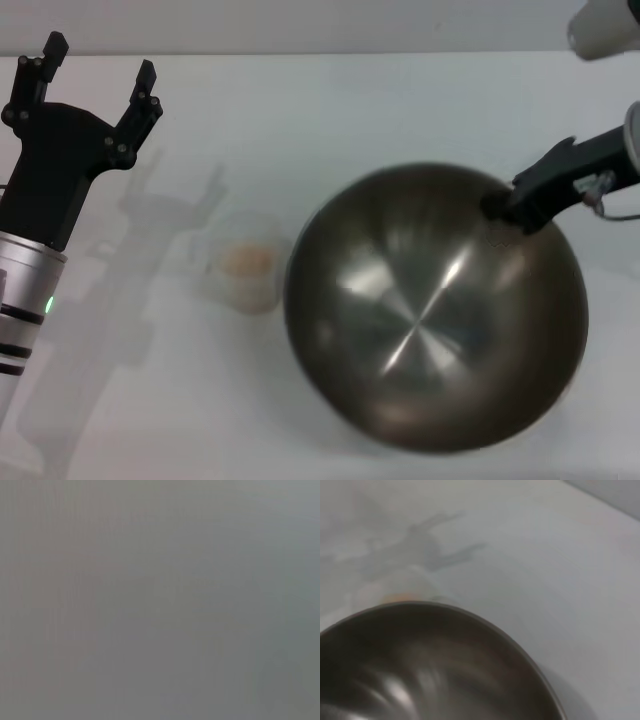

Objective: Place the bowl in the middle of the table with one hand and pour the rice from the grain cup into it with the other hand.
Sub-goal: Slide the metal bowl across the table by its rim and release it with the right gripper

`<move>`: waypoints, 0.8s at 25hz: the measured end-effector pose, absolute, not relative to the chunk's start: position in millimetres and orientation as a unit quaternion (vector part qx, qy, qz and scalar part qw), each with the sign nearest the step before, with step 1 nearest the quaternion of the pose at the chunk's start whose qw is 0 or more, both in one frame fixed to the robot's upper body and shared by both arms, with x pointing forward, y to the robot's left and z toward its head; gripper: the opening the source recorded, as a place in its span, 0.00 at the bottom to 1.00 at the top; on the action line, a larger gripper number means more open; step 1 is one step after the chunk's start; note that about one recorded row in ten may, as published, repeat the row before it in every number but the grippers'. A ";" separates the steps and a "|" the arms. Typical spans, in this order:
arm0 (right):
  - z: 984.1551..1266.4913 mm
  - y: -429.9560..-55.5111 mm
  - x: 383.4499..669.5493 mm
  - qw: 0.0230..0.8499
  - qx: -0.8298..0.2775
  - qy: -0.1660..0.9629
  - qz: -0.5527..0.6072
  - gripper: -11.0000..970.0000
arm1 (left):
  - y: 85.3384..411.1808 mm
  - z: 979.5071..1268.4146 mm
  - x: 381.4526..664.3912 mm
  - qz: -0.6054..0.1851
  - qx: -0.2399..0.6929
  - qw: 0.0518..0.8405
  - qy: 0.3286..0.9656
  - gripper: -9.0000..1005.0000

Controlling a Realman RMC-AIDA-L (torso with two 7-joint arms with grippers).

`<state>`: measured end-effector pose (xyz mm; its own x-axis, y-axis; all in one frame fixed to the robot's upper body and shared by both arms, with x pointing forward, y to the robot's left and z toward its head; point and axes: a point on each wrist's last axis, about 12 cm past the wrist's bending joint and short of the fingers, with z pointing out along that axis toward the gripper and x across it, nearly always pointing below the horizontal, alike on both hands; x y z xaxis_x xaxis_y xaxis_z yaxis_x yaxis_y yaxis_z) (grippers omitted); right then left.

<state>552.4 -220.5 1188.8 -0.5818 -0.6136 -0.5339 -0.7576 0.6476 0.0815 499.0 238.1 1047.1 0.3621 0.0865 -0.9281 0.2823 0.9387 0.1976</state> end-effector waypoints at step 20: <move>1161.4 -195.1 549.8 0.167 -0.436 0.868 0.170 0.01 | 238.4 1047.0 498.6 -0.060 0.163 0.809 0.561 0.86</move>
<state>549.8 -195.1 1161.4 -0.5646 -0.6999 -0.4375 -0.8131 0.5626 0.1493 498.6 238.4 1047.0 0.3625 0.0860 -0.9280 0.2800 0.9397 0.1964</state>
